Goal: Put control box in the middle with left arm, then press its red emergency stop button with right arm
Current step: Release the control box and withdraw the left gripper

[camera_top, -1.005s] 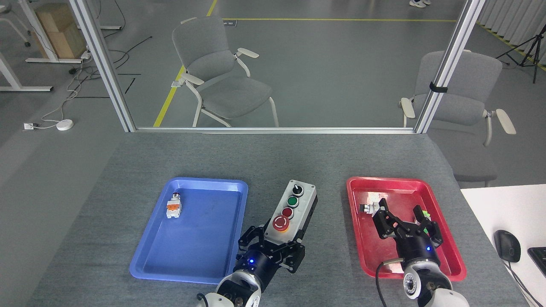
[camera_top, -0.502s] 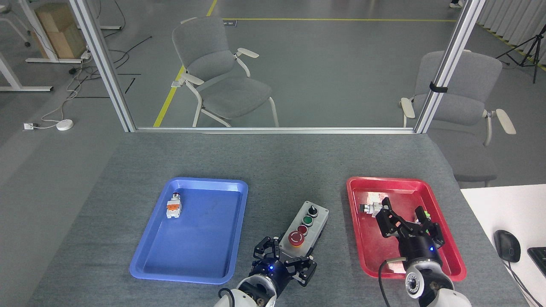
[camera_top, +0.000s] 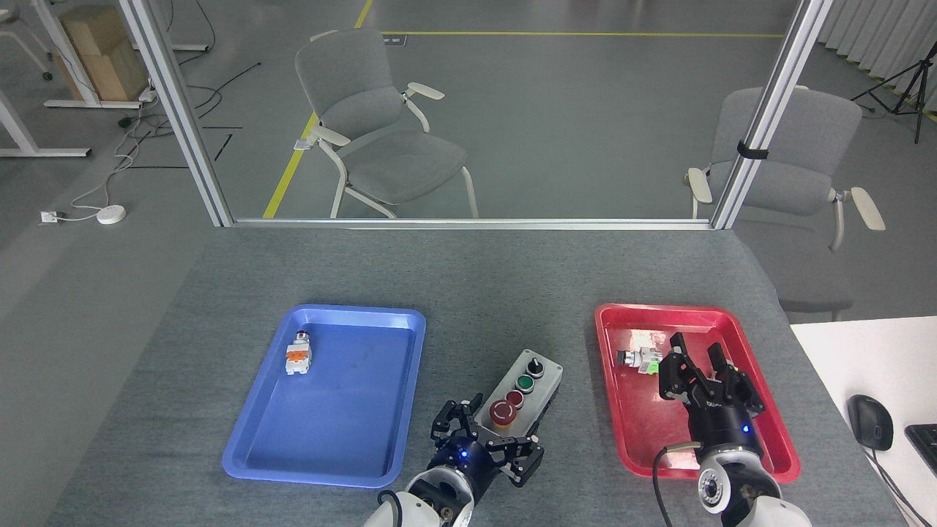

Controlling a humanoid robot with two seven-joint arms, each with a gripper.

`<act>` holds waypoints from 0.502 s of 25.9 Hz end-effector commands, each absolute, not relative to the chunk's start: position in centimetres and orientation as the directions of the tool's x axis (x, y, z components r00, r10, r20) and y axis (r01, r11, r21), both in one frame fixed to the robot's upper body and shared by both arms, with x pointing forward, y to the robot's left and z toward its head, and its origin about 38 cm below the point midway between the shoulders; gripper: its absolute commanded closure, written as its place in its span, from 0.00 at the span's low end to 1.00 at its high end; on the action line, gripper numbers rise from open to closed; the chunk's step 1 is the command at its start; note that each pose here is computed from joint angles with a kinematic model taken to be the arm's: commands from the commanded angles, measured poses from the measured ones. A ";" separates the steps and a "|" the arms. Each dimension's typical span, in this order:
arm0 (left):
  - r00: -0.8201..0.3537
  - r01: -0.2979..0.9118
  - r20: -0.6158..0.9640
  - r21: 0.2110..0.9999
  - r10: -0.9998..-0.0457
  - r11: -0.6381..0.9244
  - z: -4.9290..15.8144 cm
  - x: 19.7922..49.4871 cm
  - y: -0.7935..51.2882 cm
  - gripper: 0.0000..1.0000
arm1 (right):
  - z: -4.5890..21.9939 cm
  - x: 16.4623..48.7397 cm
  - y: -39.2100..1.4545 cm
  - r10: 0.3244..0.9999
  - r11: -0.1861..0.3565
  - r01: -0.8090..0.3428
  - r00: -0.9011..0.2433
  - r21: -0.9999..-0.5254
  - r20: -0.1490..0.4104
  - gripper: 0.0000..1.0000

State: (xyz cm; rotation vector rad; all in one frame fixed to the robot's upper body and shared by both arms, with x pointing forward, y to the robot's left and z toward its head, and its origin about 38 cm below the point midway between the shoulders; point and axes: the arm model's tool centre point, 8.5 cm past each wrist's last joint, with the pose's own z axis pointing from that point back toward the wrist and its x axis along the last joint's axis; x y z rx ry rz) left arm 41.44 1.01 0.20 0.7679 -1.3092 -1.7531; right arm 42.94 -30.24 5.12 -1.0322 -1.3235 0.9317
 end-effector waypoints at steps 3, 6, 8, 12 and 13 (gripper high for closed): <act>-0.497 0.207 0.001 0.971 -0.867 -0.118 0.4 39.4 3.3 0.01 | 6.0 43.7 -30.0 0.954 0.296 0.057 0.025 -0.954 0.297 0.89; -0.496 0.152 -0.044 0.979 -0.867 -0.136 1.0 37.1 7.8 0.01 | 8.0 45.1 -29.1 0.954 0.299 0.087 -0.062 -0.950 0.295 1.00; -0.501 0.133 -0.052 0.982 -0.864 -0.136 1.5 35.2 9.7 0.01 | 8.9 45.8 -28.1 0.950 0.294 0.085 -0.139 -0.952 0.281 1.00; -0.422 0.099 -0.064 0.988 -0.904 -0.116 3.1 34.7 14.8 0.01 | 8.8 47.2 -21.9 0.917 0.258 0.014 -0.316 -0.966 0.241 1.00; -0.400 0.095 -0.060 0.990 -0.914 -0.106 3.4 34.7 15.7 0.01 | 8.4 47.3 -20.4 0.908 0.236 -0.016 -0.351 -0.972 0.226 1.00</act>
